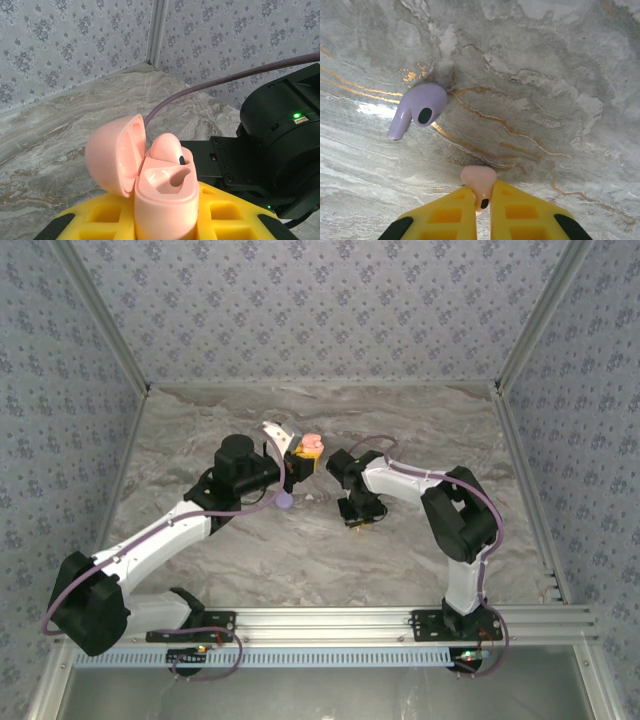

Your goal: Insert wireless bluetooth earbuds into charging case

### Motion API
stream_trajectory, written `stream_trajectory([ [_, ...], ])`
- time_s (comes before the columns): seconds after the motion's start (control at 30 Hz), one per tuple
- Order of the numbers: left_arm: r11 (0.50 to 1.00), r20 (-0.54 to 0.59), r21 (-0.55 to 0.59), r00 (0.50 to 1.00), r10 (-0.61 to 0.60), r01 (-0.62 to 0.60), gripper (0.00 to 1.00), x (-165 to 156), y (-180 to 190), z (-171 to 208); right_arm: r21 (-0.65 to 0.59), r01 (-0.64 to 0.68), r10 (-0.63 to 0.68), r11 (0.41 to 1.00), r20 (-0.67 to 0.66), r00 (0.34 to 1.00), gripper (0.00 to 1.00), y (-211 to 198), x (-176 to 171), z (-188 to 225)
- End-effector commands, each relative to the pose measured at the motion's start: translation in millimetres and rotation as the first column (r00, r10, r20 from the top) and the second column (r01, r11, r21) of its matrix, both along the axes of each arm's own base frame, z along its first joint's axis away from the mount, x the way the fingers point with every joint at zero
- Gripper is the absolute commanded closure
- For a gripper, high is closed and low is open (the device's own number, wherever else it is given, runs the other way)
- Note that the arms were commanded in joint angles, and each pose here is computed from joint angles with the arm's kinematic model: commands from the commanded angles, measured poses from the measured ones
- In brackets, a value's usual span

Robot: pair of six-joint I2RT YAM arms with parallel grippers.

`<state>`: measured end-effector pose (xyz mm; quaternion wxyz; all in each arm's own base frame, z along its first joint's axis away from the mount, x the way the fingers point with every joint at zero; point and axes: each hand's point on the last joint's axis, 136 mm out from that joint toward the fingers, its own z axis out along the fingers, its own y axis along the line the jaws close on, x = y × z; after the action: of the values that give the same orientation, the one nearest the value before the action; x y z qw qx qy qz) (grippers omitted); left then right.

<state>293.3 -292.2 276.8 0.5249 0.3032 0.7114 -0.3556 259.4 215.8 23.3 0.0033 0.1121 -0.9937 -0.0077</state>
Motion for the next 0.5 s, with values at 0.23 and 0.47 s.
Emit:
stream_trajectory([
  [0.23,1.000,0.042,-0.012,0.999,0.011,-0.010,0.77,0,5,12,-0.058,0.071,-0.070,0.996,0.025,0.997,0.91,-47,18,-1],
  [0.47,1.000,0.043,-0.010,0.999,0.013,-0.012,0.77,0,6,12,-0.073,0.059,-0.057,0.996,0.025,0.998,0.90,-73,36,-5],
])
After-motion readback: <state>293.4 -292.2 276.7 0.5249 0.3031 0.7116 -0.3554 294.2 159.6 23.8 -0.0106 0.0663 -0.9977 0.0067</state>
